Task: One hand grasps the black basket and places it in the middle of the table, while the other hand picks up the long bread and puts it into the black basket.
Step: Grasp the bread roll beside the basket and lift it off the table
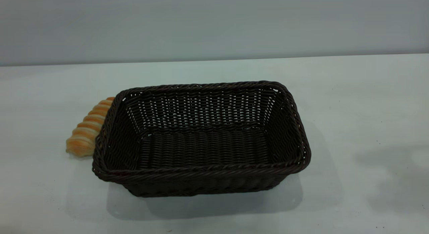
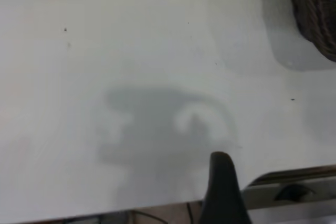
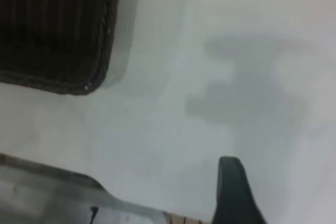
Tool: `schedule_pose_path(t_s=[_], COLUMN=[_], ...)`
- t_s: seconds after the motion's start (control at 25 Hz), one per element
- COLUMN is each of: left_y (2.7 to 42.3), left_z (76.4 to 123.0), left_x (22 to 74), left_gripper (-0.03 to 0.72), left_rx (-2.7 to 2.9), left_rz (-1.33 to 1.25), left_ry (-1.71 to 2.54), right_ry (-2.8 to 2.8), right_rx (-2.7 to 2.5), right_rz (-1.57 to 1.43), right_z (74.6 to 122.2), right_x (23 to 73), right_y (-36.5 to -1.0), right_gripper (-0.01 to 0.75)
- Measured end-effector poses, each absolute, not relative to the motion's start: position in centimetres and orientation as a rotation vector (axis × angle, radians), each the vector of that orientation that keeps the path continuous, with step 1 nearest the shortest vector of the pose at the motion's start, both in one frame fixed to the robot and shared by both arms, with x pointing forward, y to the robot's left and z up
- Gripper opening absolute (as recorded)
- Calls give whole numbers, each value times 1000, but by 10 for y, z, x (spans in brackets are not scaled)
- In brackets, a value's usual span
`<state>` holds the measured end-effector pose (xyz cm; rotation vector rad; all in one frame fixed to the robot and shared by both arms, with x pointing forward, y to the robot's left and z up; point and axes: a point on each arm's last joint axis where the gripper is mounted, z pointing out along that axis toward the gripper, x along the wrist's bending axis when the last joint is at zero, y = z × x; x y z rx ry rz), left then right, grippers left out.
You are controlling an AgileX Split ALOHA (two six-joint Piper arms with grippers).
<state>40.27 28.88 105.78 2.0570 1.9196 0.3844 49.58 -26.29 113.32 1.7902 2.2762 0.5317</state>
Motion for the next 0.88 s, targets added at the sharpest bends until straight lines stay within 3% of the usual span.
schedule_pose_path(t_s=[0.28,0.88], left_y=[284,279], left_z=[1005,926], left_x=[472,595], left_gripper=[549,543], left_rx=[2209,2381], left_rz=[310,321], left_ry=[1892,1801], right_ry=[2209,2208], right_rx=[1728,1727], right_rz=[635,650], right_z=[1161,1162], right_x=[461,458], right_y=[-265,-265], right_gripper=[497,497])
